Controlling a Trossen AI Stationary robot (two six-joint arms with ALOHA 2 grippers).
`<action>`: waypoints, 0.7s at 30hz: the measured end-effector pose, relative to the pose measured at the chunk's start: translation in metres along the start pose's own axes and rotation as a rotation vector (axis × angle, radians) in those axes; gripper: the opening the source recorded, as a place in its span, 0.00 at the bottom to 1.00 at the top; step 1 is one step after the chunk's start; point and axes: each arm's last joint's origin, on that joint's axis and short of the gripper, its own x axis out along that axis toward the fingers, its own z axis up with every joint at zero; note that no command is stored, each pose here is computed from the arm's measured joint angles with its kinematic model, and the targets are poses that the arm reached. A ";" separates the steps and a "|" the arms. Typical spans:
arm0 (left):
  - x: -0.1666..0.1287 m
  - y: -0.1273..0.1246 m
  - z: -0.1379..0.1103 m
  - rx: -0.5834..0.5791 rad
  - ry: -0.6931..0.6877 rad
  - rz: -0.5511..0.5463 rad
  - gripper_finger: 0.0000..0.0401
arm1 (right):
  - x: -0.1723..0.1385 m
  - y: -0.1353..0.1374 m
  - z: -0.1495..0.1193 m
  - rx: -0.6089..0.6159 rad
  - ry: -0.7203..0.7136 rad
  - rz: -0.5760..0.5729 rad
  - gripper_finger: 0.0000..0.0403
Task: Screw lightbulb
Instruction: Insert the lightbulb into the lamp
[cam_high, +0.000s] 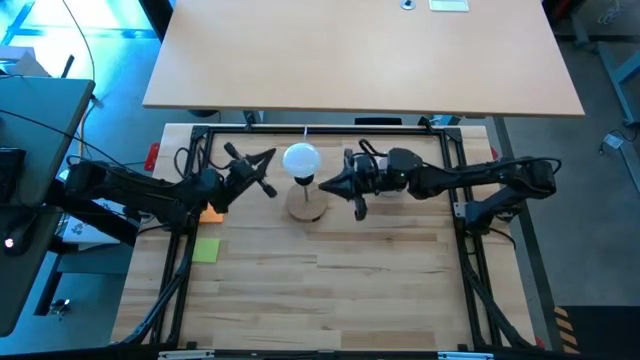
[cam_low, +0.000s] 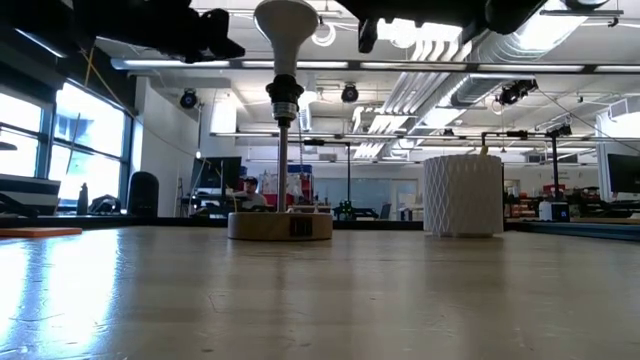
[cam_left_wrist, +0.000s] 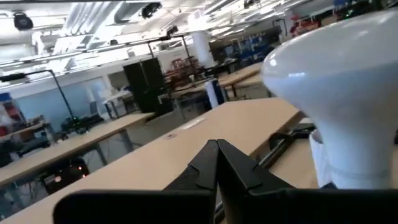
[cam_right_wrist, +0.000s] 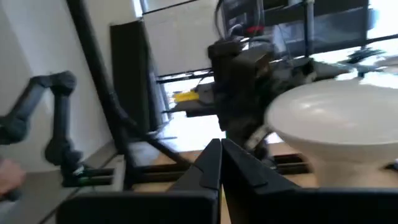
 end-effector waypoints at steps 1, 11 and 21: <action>-0.003 0.000 0.003 -0.008 -0.015 -0.016 0.00 | -0.002 0.000 0.003 -0.002 -0.012 -0.054 0.00; -0.024 -0.010 0.027 -0.097 -0.246 -0.327 0.00 | -0.015 -0.024 0.016 0.036 -0.105 -0.432 0.00; -0.001 -0.004 0.008 -0.110 -0.123 -0.163 0.00 | 0.005 -0.015 0.007 0.079 -0.003 -0.075 0.00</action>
